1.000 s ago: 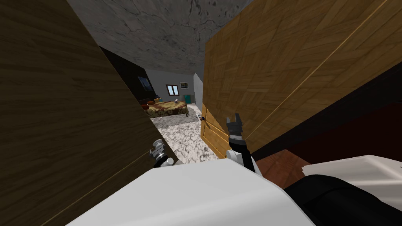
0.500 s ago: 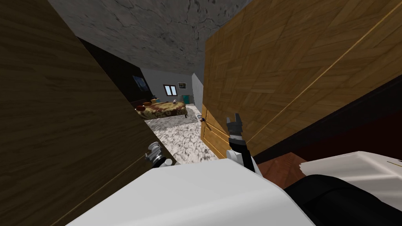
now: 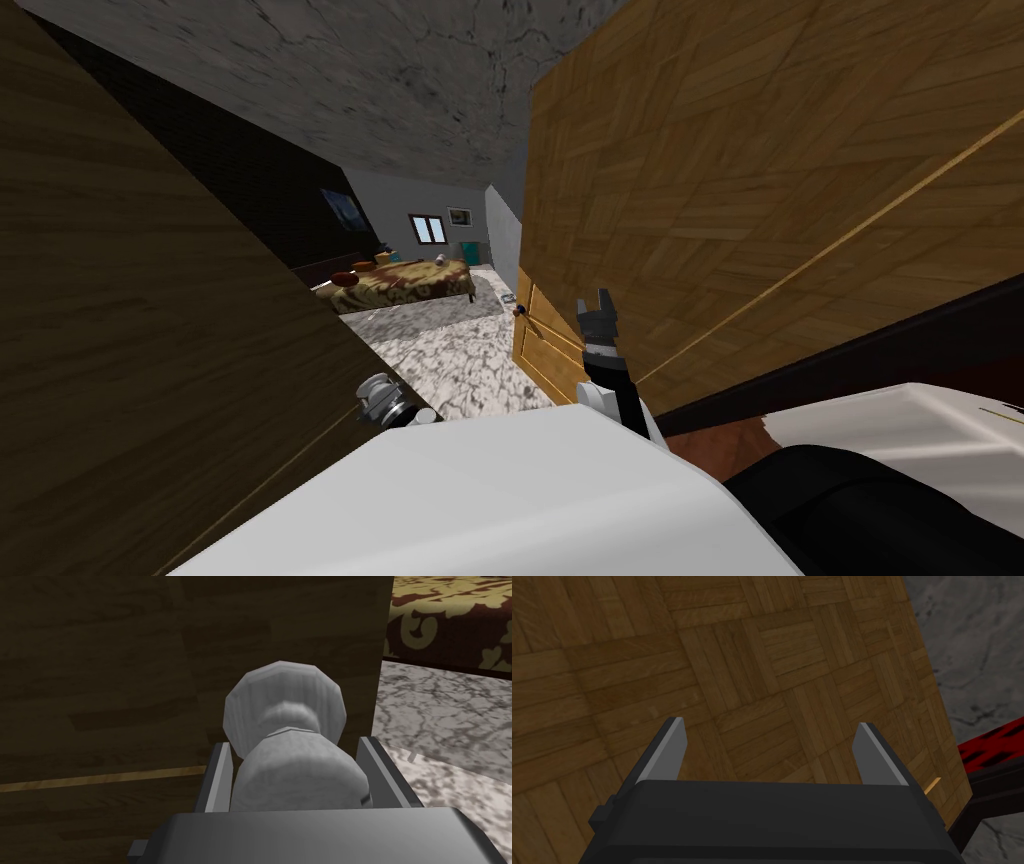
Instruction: Push the door open
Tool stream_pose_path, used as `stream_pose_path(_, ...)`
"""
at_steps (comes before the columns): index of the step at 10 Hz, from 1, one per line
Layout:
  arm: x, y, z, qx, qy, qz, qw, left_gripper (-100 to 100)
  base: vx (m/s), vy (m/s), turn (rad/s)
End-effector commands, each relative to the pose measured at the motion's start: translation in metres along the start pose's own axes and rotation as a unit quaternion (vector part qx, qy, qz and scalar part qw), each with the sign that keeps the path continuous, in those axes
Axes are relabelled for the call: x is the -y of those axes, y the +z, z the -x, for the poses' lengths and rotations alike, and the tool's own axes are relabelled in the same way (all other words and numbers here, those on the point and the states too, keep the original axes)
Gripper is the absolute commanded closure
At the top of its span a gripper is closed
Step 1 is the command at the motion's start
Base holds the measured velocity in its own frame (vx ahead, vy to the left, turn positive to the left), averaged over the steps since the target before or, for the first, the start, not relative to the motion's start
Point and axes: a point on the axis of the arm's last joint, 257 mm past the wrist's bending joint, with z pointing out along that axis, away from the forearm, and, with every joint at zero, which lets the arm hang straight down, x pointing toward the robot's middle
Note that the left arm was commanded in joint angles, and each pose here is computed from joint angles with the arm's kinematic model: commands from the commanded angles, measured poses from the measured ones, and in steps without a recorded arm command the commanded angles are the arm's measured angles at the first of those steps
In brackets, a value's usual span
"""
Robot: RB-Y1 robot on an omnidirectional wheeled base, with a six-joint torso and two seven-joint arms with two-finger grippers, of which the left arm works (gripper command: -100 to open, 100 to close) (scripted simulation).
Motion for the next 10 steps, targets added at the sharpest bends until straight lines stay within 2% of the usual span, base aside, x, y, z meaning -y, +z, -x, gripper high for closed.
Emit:
stream_pose_path(1,0.024,-0.0029,0.004,0.005,-0.001,-0.029,0.9996,100,0.132,0.067,-0.098)
stream_pose_path(3,0.034,-0.0101,0.009,0.013,-0.006,-0.047,0.9988,100,0.170,0.072,-0.052)
stream_pose_path(4,0.026,-0.0074,0.010,0.015,-0.003,-0.037,0.9992,100,0.069,0.033,0.003)
stream_pose_path(5,0.043,0.0051,0.001,0.001,0.003,-0.051,0.9987,100,0.053,0.092,0.032)
stream_pose_path(6,0.051,0.0104,-0.002,-0.005,0.006,-0.059,0.9982,100,0.084,0.169,0.012)
stream_pose_path(7,0.051,0.0104,-0.002,-0.005,0.006,-0.059,0.9982,100,0.090,0.137,0.010)
stream_pose_path(8,0.064,0.0158,-0.007,-0.011,0.009,-0.073,0.9973,100,0.162,0.135,0.043)
stream_pose_path(9,0.064,0.0158,-0.007,-0.011,0.009,-0.073,0.9973,100,0.112,0.115,0.040)
stream_pose_path(10,0.075,0.0168,-0.007,-0.012,0.009,-0.088,0.9960,100,0.131,0.139,0.067)
